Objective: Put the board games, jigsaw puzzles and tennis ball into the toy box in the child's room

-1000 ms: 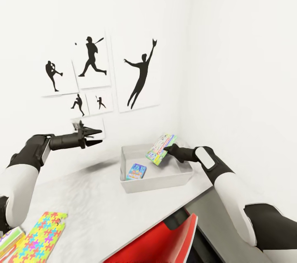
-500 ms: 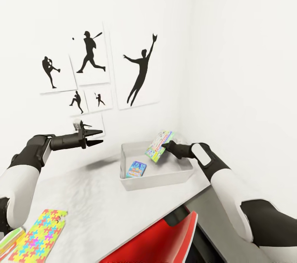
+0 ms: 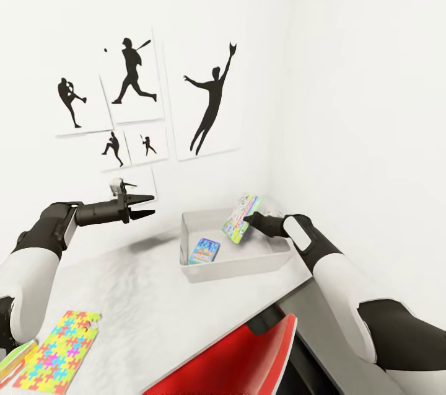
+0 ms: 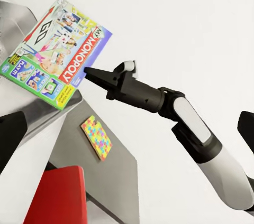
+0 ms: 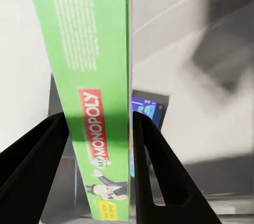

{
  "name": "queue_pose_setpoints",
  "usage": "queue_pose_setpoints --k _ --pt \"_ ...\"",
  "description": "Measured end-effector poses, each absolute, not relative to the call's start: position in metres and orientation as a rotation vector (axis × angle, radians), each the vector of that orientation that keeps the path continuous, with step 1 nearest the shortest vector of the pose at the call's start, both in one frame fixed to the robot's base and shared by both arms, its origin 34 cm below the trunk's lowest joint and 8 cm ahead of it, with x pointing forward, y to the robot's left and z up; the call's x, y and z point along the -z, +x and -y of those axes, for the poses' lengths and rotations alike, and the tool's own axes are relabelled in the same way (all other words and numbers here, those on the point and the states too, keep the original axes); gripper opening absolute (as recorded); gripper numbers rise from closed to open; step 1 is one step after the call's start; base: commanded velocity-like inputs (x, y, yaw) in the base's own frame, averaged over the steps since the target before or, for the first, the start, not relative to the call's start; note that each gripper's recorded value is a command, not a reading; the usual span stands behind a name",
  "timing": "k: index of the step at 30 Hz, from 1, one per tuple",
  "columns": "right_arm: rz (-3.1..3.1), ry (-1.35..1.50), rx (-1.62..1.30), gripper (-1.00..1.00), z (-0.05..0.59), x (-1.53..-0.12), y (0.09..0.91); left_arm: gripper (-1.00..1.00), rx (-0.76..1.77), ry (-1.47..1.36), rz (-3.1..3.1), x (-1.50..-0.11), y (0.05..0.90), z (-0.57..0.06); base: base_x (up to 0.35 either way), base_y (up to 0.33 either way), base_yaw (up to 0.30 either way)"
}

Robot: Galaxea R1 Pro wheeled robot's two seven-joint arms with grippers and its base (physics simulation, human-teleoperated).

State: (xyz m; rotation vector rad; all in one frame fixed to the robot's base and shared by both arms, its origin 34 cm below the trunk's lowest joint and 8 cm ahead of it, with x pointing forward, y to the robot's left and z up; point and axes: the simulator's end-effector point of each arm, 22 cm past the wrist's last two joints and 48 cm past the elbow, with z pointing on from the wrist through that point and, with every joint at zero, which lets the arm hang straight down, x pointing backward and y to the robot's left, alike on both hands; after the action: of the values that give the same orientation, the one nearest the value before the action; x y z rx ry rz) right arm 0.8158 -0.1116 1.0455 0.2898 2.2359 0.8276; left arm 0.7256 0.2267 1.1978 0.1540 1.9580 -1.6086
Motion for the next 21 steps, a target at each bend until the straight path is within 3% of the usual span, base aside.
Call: queue_pose_setpoints --k 21 --pt "-2.242 0.297 -0.812 -1.0 0.111 -1.026 0.821 1.0 1.622 0.126 -1.983 -1.177 0.732 -0.227 0.0 0.0 0.0"
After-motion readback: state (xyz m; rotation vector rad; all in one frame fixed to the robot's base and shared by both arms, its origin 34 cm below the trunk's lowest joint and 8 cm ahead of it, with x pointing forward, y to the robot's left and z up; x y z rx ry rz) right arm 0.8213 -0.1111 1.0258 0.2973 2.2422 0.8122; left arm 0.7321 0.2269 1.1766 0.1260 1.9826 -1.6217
